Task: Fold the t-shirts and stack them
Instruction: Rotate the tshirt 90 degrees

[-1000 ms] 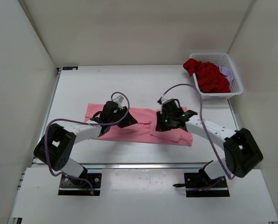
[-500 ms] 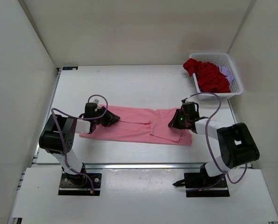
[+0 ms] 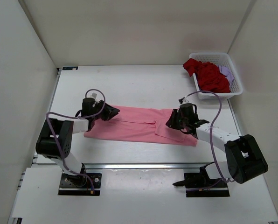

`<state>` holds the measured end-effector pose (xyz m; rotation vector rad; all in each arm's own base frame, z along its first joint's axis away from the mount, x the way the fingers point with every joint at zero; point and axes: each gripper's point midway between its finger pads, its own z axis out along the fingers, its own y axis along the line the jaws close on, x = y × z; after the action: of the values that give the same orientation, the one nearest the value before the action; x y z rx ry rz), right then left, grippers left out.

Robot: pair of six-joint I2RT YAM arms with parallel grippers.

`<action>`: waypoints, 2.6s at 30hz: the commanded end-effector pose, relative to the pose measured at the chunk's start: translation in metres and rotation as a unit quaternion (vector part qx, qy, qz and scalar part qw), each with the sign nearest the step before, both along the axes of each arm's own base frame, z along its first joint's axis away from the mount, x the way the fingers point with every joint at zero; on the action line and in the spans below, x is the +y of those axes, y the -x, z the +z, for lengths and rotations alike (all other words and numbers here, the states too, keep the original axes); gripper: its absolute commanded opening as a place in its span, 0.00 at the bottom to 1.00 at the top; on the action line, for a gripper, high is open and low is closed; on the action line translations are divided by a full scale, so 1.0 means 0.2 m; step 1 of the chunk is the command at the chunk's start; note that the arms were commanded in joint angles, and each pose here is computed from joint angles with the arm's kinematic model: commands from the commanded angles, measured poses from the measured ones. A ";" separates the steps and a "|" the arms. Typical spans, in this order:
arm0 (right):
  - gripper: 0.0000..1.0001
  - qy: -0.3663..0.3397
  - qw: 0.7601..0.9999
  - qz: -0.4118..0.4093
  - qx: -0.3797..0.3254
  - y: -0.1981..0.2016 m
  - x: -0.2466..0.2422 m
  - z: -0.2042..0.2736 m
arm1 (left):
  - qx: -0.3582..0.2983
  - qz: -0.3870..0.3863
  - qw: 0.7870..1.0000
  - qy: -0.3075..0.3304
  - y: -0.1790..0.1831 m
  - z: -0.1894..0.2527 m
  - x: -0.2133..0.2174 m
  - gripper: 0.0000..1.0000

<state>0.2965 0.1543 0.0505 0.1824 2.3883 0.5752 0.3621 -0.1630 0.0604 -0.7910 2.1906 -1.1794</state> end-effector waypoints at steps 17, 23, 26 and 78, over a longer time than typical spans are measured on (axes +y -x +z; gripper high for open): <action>0.05 -0.028 0.992 0.119 0.000 -1.31 0.63 0.03 | -0.158 -0.112 0.968 -0.162 0.20 0.52 -0.15 0.34; 0.27 -0.030 0.985 0.155 -0.074 -1.39 0.59 0.65 | -0.145 -0.152 0.963 -0.169 0.26 0.45 -0.17 0.28; 0.41 0.011 0.975 0.200 -0.093 -1.14 0.61 0.77 | -0.166 -0.190 0.958 -0.137 0.30 0.49 -0.24 0.31; 0.63 -0.010 0.999 -0.008 -0.050 -0.73 0.06 0.16 | -0.090 -0.194 0.946 -0.241 0.43 0.20 -0.19 0.39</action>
<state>0.3973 0.1937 0.0892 0.0960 2.3516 0.7079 0.2742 -0.1969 0.0888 -0.0416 2.4588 -0.7482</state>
